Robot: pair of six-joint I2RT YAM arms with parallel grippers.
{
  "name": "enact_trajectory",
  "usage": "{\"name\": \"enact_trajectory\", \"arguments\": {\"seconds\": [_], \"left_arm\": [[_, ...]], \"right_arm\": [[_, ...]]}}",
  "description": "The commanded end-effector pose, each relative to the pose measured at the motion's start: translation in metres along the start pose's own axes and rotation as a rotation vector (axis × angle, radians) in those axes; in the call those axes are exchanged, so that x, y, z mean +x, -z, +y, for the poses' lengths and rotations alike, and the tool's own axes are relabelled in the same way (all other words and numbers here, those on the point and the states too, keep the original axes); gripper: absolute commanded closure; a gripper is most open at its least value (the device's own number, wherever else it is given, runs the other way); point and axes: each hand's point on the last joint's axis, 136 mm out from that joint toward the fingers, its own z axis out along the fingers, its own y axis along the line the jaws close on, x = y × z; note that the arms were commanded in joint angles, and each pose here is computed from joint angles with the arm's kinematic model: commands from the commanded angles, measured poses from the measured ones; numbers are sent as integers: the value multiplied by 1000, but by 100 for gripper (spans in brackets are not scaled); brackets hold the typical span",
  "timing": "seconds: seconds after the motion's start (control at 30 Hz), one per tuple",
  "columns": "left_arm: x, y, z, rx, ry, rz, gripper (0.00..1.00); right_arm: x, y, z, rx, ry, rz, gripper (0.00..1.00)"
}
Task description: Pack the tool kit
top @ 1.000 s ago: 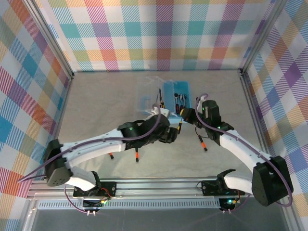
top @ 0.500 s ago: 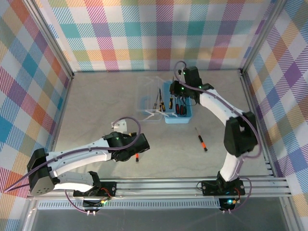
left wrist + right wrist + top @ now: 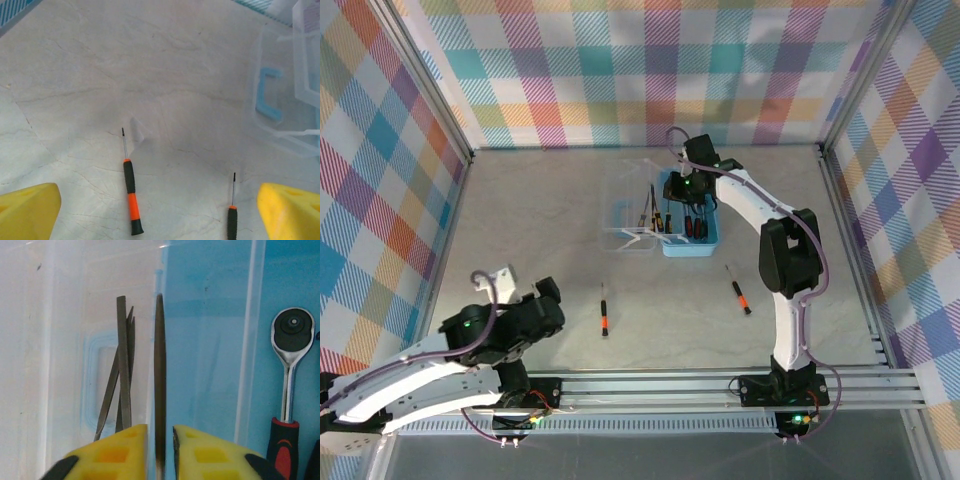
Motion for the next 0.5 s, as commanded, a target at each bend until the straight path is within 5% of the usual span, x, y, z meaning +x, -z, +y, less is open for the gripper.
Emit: {"name": "enact_trajectory", "arguments": {"seconds": [0.0,0.3,0.47], "left_arm": [[-6,0,14,-5,5,-47,0],[-1,-2,10,21,-11,-32,0],[4,-7,1,-3,-30,-24,1]], "right_arm": [[-4,17,9,-25,-8,0,68],[-18,96,40,-108,16,-167,65],[11,127,36,-147,6,-240,61]]}}
